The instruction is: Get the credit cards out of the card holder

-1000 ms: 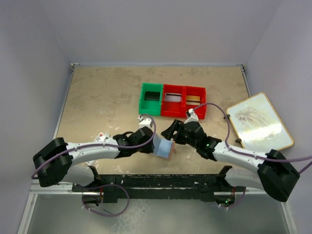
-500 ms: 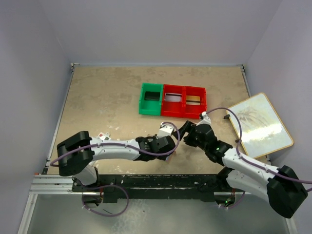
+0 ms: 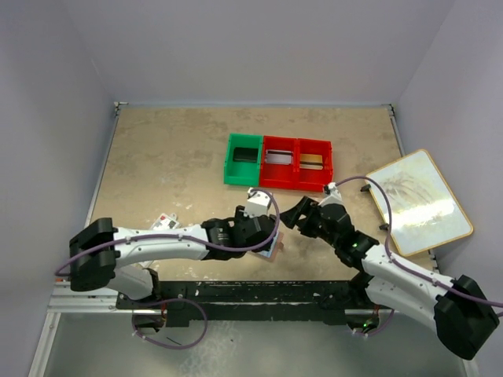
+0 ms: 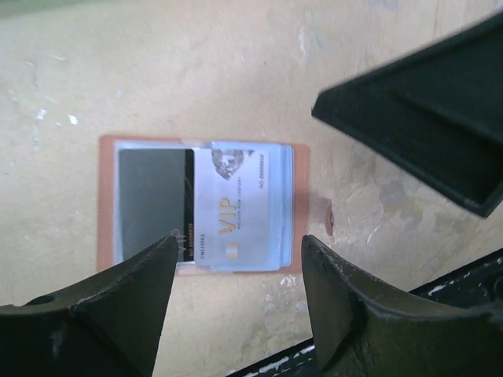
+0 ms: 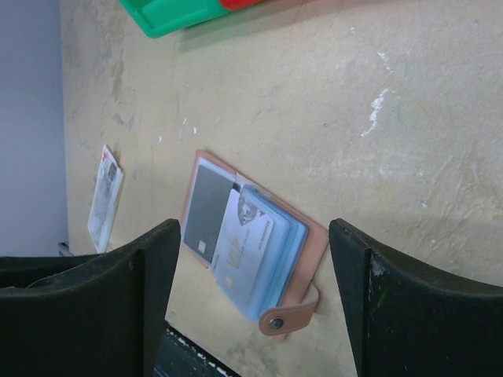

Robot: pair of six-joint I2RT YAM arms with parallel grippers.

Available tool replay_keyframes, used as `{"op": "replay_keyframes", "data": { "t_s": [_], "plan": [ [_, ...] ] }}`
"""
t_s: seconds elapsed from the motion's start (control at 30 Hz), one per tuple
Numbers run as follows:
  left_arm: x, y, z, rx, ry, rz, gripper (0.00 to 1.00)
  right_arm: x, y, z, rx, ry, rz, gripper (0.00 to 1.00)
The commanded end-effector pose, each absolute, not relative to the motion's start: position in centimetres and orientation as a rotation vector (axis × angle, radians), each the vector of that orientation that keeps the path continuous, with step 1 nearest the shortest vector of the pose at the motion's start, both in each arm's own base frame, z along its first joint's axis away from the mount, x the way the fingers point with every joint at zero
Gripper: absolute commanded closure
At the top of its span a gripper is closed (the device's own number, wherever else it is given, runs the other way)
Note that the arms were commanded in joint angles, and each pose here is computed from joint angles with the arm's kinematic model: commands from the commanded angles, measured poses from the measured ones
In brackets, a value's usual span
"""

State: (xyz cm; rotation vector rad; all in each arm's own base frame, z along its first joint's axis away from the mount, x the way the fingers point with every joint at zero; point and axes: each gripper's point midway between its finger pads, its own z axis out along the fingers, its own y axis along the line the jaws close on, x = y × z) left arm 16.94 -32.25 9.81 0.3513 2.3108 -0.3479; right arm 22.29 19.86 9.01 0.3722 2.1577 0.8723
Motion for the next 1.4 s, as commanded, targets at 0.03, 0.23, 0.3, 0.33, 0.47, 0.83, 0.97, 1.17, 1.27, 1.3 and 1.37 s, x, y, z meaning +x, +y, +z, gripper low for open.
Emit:
{"op": "replay_keyframes", "data": {
  "t_s": [0.03,0.23,0.3,0.33,0.47,0.83,0.97,1.17,1.27,1.3,1.37],
  "plan": [
    [19.5,-28.7,12.1,0.179,2.235,-0.271,0.37,22.6,22.7,12.3,0.246,2.050,1.068,0.23],
    [21.5,-24.9,11.1,0.032,2.271,-0.264,0.37,22.8,24.9,14.0,0.123,1.986,1.176,0.33],
    [22.1,-23.9,11.2,-0.010,2.263,-0.263,0.37,22.7,25.8,13.9,0.080,2.003,1.205,0.39],
    [22.4,-23.4,11.4,-0.034,2.257,-0.257,0.37,22.7,26.3,13.8,0.057,2.018,1.212,0.45],
    [23.3,-20.7,11.4,-0.138,2.241,-0.200,0.36,23.2,28.2,13.1,-0.016,2.087,1.197,0.63],
    [24.4,-16.1,11.7,-0.259,2.234,-0.106,0.35,24.4,33.3,7.8,-0.203,2.419,0.604,0.82],
    [24.1,-16.1,11.3,-0.253,2.247,-0.106,0.35,23.8,34.8,6.8,-0.287,2.444,0.597,0.82],
    [23.9,-16.3,10.9,-0.247,2.259,-0.128,0.35,22.4,35.4,4.2,-0.390,2.521,0.515,0.83],
    [24.0,-16.6,11.0,-0.236,2.263,-0.135,0.35,22.1,34.5,3.4,-0.388,2.548,0.465,0.83],
    [24.0,-16.7,11.1,-0.232,2.263,-0.138,0.35,21.9,34.1,3.3,-0.384,2.553,0.450,0.83],
    [24.2,-17.0,11.1,-0.220,2.265,-0.144,0.35,21.8,33.7,3.5,-0.382,2.547,0.440,0.83]
  ]
}}
